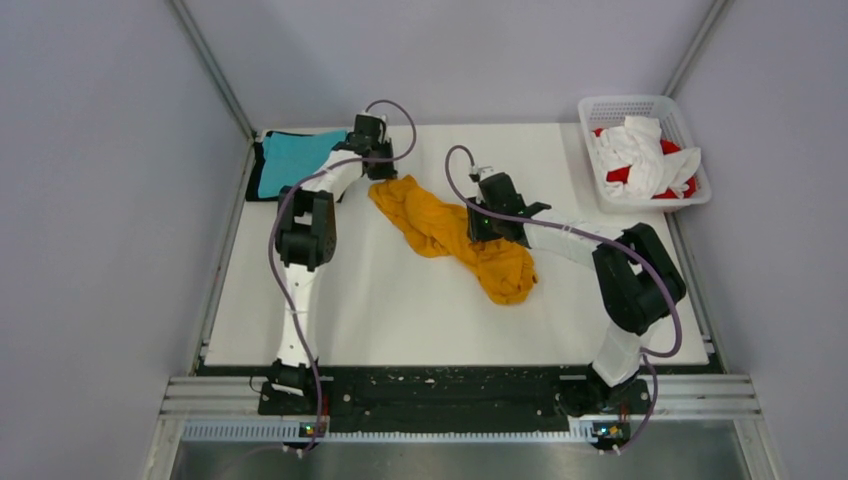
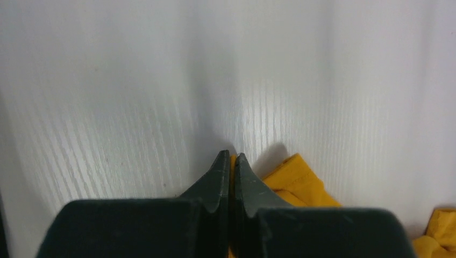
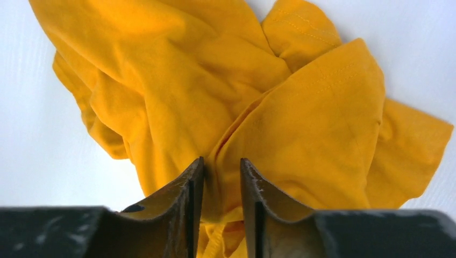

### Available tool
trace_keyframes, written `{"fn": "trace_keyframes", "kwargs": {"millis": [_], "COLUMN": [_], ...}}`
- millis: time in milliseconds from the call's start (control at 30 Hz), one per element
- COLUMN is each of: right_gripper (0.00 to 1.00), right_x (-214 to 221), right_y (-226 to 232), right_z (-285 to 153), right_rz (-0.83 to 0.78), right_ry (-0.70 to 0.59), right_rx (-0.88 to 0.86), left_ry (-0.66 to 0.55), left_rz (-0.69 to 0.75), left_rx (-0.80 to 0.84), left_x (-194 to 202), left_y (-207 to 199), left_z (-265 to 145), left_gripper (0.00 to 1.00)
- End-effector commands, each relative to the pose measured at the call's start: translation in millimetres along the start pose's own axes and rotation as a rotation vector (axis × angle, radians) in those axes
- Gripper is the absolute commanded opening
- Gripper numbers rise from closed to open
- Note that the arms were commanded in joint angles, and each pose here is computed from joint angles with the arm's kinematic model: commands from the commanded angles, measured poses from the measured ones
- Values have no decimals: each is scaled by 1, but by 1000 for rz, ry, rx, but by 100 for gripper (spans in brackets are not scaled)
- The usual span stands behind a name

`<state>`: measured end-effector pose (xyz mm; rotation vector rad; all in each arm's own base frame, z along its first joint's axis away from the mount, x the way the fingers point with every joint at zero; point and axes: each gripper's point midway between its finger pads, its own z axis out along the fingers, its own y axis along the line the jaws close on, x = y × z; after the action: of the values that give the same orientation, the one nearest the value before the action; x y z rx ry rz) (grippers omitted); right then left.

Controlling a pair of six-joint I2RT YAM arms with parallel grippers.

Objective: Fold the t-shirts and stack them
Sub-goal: Flatten out the tshirt

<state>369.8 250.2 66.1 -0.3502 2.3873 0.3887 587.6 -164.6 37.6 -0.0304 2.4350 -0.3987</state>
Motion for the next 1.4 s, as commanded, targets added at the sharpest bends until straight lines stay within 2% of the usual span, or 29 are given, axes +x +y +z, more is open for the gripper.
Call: {"fn": "trace_keyframes", "kwargs": {"millis": [0,67,100,233,367,533,733,900,1100,1367], "right_gripper": [22,10,0,0,0,0,0,0,0,0], "right_x": [-26,-25,-24,-27,-52,-98,-154,-199,-241,-257], "right_y": [8,5,5,-3,-34,-71,-91,-89,-63,-1], "right_z": [-2,-3,-3,-12,-48,-121,-216,-299,-411,-544], "right_rz": [17,21,24,41,38,74,98,40,-69,-283], "right_ry": [-76,-77,-74,-99,-212,-414,-684,-887,-1122,-1338], "right_rx": [7,20,26,71,238,391,448,480,409,155], "left_ry": [-107,-151,-174,-253,-331,-464,-665,-896,-1168,-1414], "left_rz": [-16,-20,-21,-36,-66,-76,-82,-80,-37,58], "left_rx": [16,-1,-4,-42,-98,-101,-62,-32,44,230], "left_x": [-24,-30,-34,-44,-51,-63,-81,-99,-102,-73], "left_y": [-9,-8,-8,-5,1,-3,-15,-25,-43,-78], "left_z": [-40,-57,-66,-100,-141,-199,-286,-383,-512,-658], "left_gripper": [0,0,0,0,0,0,0,0,0,0]}}
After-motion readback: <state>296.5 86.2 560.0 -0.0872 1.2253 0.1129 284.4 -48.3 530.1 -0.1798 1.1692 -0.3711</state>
